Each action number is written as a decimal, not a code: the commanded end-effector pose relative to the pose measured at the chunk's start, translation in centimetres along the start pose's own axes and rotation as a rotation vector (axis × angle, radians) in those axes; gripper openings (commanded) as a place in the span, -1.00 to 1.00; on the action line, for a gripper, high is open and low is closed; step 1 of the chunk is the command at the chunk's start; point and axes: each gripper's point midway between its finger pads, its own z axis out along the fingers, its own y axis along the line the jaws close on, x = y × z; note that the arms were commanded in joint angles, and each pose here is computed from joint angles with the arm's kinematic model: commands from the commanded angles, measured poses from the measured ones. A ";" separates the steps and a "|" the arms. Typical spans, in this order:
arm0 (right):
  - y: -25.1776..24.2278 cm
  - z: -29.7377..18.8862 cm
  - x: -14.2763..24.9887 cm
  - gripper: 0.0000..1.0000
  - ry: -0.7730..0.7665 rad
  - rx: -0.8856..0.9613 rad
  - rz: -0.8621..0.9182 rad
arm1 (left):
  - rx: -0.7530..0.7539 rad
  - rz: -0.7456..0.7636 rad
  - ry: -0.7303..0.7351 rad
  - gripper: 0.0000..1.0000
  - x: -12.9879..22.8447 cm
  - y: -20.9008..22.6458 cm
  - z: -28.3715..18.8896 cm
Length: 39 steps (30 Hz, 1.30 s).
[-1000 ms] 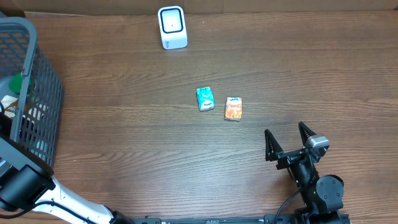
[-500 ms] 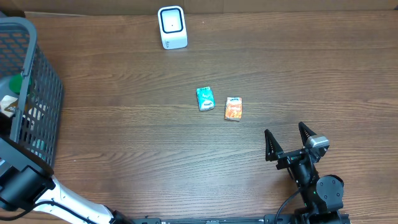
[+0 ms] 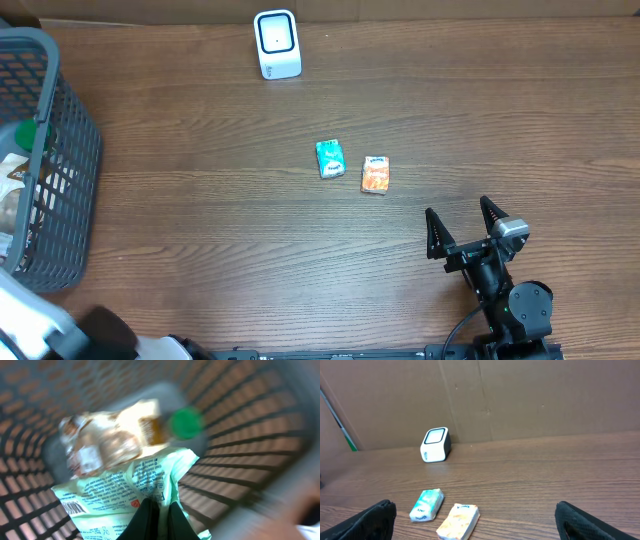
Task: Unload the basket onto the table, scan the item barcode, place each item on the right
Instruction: 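Reach the left gripper into the basket and grasp the green wrapped packet, then lay the green wrapped packet on the table left of the teal pack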
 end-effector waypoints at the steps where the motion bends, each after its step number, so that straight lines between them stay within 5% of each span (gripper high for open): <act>1: -0.1 0.0 0.2 1.00 -0.004 0.003 0.003 | 0.206 0.046 -0.076 -0.91 0.6 -5.3 -5.1; 7: -0.1 0.0 0.2 1.00 -0.004 0.003 0.003 | 0.410 0.284 -0.099 -0.91 6.1 -12.7 -11.6; 12: -0.1 0.0 0.2 1.00 -0.004 0.003 0.003 | 0.365 0.511 0.000 -0.92 12.6 -16.1 -11.4; 26: -0.1 0.0 0.2 1.00 -0.004 0.003 0.003 | 0.123 1.001 0.387 -0.92 33.8 -21.7 3.3; 39: -0.1 0.0 0.2 1.00 -0.004 0.003 0.003 | 0.013 1.182 0.528 -0.92 45.3 -22.1 10.3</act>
